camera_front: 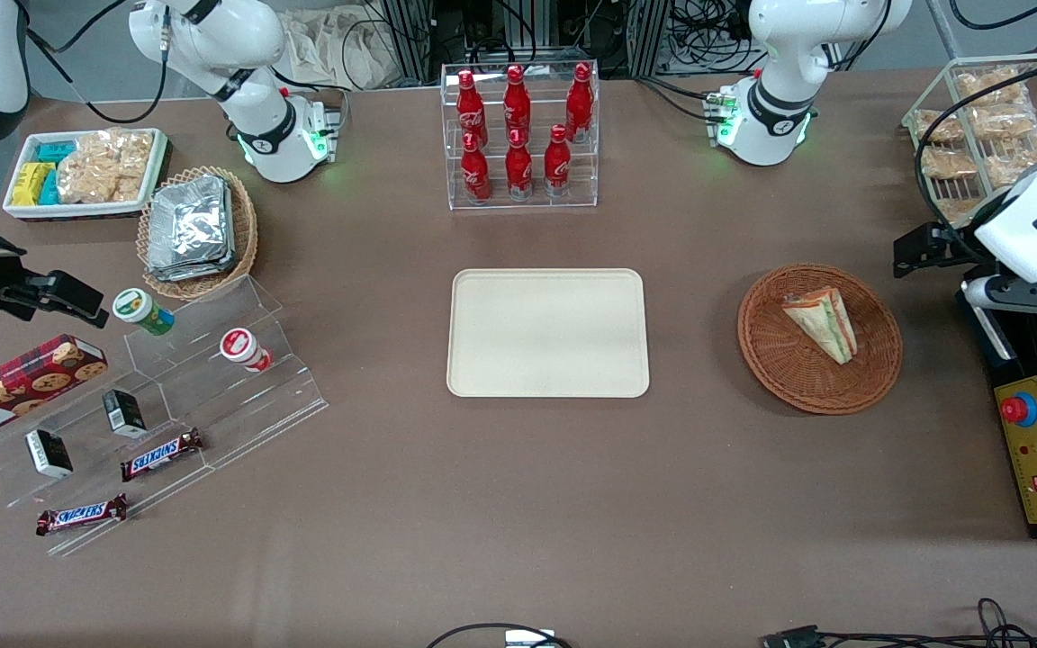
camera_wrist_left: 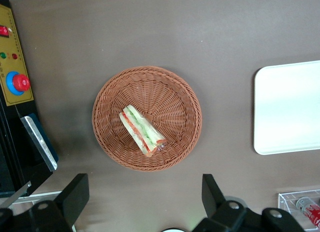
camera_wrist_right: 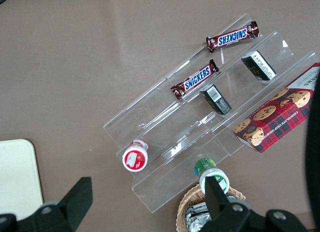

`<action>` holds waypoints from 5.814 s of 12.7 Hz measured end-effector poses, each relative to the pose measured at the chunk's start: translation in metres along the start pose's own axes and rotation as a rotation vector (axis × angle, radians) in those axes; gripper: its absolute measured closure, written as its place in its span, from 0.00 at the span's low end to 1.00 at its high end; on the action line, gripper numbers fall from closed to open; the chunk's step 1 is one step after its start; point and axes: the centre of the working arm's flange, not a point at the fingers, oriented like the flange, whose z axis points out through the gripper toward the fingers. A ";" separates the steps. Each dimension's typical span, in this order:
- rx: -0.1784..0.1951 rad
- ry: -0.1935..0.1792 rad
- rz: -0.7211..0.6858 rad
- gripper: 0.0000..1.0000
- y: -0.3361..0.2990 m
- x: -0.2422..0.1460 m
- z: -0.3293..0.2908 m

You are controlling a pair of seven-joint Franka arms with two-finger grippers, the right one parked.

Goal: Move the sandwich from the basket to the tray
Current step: 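Move the left gripper toward the wicker basket holding the sandwich, then lower the open left gripper over the wrapped sandwich in the basket, then close the left gripper on the sandwich's wrapped end, then lift the sandwich and carry it with the left gripper to the tray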

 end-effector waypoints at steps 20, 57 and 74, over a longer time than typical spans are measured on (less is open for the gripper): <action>-0.006 0.088 -0.358 0.00 -0.027 -0.047 0.250; 0.029 0.229 0.132 0.84 0.140 -0.068 0.227; -0.054 0.155 0.039 0.84 0.311 -0.061 0.272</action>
